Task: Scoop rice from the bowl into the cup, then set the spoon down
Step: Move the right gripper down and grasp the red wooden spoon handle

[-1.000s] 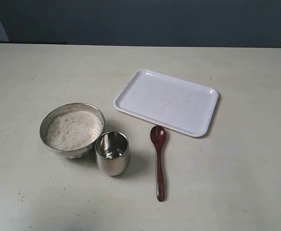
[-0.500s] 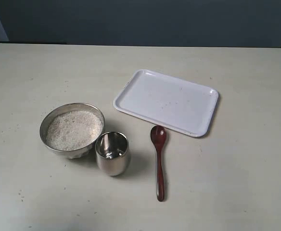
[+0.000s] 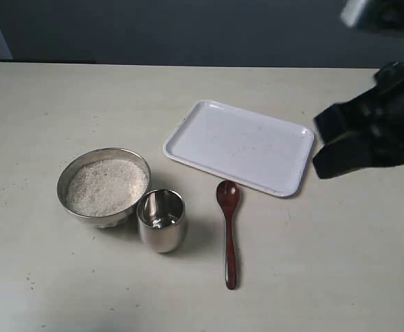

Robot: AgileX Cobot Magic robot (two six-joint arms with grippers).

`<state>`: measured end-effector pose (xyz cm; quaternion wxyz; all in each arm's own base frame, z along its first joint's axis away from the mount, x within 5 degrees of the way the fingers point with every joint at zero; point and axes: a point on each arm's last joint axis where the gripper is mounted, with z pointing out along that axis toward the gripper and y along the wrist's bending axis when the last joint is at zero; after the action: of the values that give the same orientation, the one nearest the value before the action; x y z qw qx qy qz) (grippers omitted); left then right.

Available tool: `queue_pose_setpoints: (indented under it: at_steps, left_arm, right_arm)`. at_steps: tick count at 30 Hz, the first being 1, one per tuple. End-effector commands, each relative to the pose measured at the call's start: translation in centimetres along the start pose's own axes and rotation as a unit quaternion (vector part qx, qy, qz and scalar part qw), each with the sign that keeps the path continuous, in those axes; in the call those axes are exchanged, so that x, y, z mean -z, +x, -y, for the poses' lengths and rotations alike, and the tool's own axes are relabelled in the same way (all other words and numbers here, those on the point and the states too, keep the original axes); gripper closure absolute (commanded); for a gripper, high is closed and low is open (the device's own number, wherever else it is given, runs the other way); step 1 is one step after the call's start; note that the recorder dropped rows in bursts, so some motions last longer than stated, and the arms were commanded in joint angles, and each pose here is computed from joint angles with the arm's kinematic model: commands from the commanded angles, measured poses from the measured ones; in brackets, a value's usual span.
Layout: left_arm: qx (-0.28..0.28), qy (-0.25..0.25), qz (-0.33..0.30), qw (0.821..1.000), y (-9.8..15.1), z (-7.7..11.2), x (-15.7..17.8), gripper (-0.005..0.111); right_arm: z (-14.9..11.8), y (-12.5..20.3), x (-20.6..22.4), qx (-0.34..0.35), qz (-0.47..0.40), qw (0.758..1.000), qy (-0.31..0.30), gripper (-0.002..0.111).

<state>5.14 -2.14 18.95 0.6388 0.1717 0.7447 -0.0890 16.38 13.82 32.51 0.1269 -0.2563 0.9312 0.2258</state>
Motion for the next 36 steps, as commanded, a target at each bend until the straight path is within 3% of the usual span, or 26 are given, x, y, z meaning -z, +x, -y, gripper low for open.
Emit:
queue_pose_setpoints:
  at_steps: [1,8,15,30,32,35,36]
  left_arm:
    - [0.000,-0.001,0.011,1.000,-0.2,0.0,0.1,0.106]
    - [0.000,-0.001,0.011,1.000,-0.2,0.0,0.1,0.106]
    - [0.000,-0.001,0.011,1.000,-0.2,0.0,0.1,0.106]
    - [0.000,-0.001,0.011,1.000,-0.2,0.0,0.1,0.106]
    - [0.000,-0.001,0.011,1.000,-0.2,0.0,0.1,0.106]
    - [0.000,-0.001,0.011,1.000,-0.2,0.0,0.1,0.106]
    - [0.000,-0.001,0.011,1.000,-0.2,0.0,0.1,0.106]
  right_arm:
    - [-1.6,-1.1,-4.6,-0.010,-0.039,0.998,0.053,0.109]
    - [-2.2,-2.3,-12.8,0.045,-0.085,0.991,0.092,0.109]
    - [-0.6,-1.8,-18.8,0.018,-0.162,0.980,0.115,0.109]
    - [-0.8,-2.1,-20.0,-0.011,-0.139,0.986,0.094,0.109]
    - [-0.8,-2.1,-20.1,-0.015,-0.143,0.985,0.093,0.096]
    - [-0.8,-2.2,-20.2,-0.015,-0.133,0.987,0.091,0.057]
    - [-0.8,-2.3,-20.2,-0.015,-0.132,0.987,0.091,0.051]
